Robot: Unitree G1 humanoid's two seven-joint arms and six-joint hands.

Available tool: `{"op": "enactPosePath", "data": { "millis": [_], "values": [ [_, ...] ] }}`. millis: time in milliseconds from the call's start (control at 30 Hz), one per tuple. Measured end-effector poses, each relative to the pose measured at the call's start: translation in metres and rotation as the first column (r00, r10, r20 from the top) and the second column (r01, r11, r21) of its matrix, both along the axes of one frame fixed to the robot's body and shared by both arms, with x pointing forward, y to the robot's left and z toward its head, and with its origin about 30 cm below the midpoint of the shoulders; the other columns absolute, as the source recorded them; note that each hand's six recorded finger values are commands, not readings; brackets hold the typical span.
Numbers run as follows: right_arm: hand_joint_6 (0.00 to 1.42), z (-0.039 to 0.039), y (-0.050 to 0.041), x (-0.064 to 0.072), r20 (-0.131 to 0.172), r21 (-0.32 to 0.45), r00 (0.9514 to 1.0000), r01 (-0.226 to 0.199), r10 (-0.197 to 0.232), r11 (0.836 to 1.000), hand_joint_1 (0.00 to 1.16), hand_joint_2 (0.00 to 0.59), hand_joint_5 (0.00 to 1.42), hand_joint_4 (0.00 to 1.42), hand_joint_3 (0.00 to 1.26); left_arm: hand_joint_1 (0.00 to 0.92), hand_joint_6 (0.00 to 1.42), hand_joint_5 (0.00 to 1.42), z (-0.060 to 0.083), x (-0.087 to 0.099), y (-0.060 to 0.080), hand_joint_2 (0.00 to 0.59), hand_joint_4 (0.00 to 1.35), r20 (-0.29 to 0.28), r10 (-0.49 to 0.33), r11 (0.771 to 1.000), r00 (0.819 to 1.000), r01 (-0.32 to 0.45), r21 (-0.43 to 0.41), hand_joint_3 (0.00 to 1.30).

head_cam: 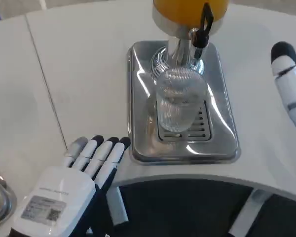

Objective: Grasp the cup under the faucet to collect the drink, then remove the cup.

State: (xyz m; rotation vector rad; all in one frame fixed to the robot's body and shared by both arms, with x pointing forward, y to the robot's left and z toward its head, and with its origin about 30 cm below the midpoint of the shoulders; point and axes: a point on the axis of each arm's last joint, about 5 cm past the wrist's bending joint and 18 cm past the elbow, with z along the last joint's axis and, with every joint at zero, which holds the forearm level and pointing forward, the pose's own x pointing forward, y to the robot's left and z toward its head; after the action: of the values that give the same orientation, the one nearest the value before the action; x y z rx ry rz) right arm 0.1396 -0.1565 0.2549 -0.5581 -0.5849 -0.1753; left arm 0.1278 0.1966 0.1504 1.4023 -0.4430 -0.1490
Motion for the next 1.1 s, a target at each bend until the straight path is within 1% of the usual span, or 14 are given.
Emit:
{"op": "enactPosePath", "data": {
  "millis": [67,200,233,367,467,500,567,667,733,833,900,1000,1067,1100],
  "values": [
    [0.00,-0.0007,0.0010,0.006,-0.001,0.015,0.9999,0.011,-0.011,1.000,0.18,0.522,0.00,0.00,0.00,0.005,0.00,0.00,0.000,-0.001,0.000,0.035,0.00,-0.002,0.002,1.000,1.000,-0.002,-0.001,0.00],
    [0.00,-0.0035,0.0027,0.020,-0.007,0.053,0.9998,0.017,-0.016,0.998,0.19,0.523,0.00,0.00,0.00,0.007,0.00,0.00,-0.001,-0.002,0.000,0.040,0.00,-0.006,0.006,1.000,1.000,-0.006,-0.002,0.00],
    [0.00,-0.0040,0.0028,0.021,-0.010,0.054,0.9998,0.018,-0.017,0.998,0.19,0.524,0.00,0.00,0.00,0.008,0.00,0.00,-0.001,-0.002,0.000,0.041,0.00,-0.007,0.006,1.000,1.000,-0.006,-0.003,0.00],
    [0.00,-0.0076,0.0042,0.029,-0.018,0.081,0.9998,0.004,-0.003,0.997,0.20,0.524,0.00,0.00,0.00,0.009,0.00,0.00,-0.002,-0.003,0.000,0.044,0.00,-0.013,0.010,1.000,1.000,-0.010,-0.006,0.00],
    [0.00,-0.0107,0.0075,0.037,-0.006,0.106,0.9998,-0.016,0.017,0.994,0.20,0.524,0.00,0.00,0.00,0.010,0.00,0.00,-0.002,-0.004,0.000,0.044,0.00,-0.014,0.010,1.000,1.000,-0.010,-0.006,0.00],
    [0.00,-0.0117,0.0087,0.039,-0.005,0.112,0.9997,-0.022,0.022,0.993,0.21,0.514,0.00,0.00,0.00,0.010,0.00,0.00,-0.002,-0.004,0.000,0.045,0.00,-0.014,0.010,1.000,1.000,-0.010,-0.006,0.00],
    [0.00,-0.0122,0.0110,0.041,0.003,0.121,0.9994,-0.034,0.033,0.992,0.21,0.511,0.00,0.00,0.00,0.010,0.00,0.00,-0.002,-0.003,0.000,0.045,0.00,-0.013,0.009,1.000,1.000,-0.010,-0.006,0.00],
    [0.00,-0.0099,0.0151,0.046,0.023,0.127,0.9984,-0.054,0.051,0.990,0.21,0.510,0.00,0.00,0.00,0.010,0.00,0.00,-0.001,-0.003,0.000,0.045,0.00,-0.010,0.009,1.000,1.000,-0.009,-0.006,0.00],
    [0.00,-0.0067,0.0179,0.051,0.037,0.125,0.9973,-0.067,0.063,0.990,0.21,0.510,0.00,0.00,0.00,0.010,0.00,0.00,-0.001,-0.002,-0.001,0.045,0.00,-0.006,0.009,1.000,1.000,-0.009,-0.006,0.00],
    [0.00,-0.0032,0.0198,0.056,0.049,0.110,0.9955,-0.087,0.082,0.990,0.21,0.509,0.00,0.00,0.00,0.010,0.00,0.00,-0.001,-0.002,-0.001,0.045,0.00,-0.004,0.010,1.000,1.000,-0.010,-0.008,0.00],
    [0.00,0.0019,0.0228,0.060,0.066,0.093,0.9928,-0.106,0.100,0.990,0.21,0.509,0.00,0.00,0.00,0.010,0.00,0.00,-0.001,-0.002,-0.001,0.045,0.00,-0.003,0.010,1.000,1.000,-0.010,-0.009,0.00],
    [0.00,0.0044,0.0267,0.064,0.070,0.093,0.9892,-0.135,0.129,0.987,0.21,0.509,0.00,0.00,0.00,0.010,0.00,0.00,-0.001,-0.001,-0.001,0.045,0.00,-0.001,0.010,1.000,1.000,-0.010,-0.010,0.00],
    [0.00,0.0072,0.0302,0.066,0.078,0.085,0.9854,-0.158,0.151,0.984,0.21,0.509,0.00,0.00,0.00,0.010,0.00,0.00,-0.001,0.000,-0.001,0.045,0.00,0.000,0.011,1.000,1.000,-0.011,-0.010,0.00],
    [0.00,0.0090,0.0325,0.067,0.083,0.079,0.9824,-0.174,0.167,0.982,0.21,0.509,0.00,0.00,0.00,0.010,0.00,0.00,-0.001,0.000,-0.001,0.045,0.00,0.000,0.010,1.000,1.000,-0.010,-0.009,0.00]
  ]
}}
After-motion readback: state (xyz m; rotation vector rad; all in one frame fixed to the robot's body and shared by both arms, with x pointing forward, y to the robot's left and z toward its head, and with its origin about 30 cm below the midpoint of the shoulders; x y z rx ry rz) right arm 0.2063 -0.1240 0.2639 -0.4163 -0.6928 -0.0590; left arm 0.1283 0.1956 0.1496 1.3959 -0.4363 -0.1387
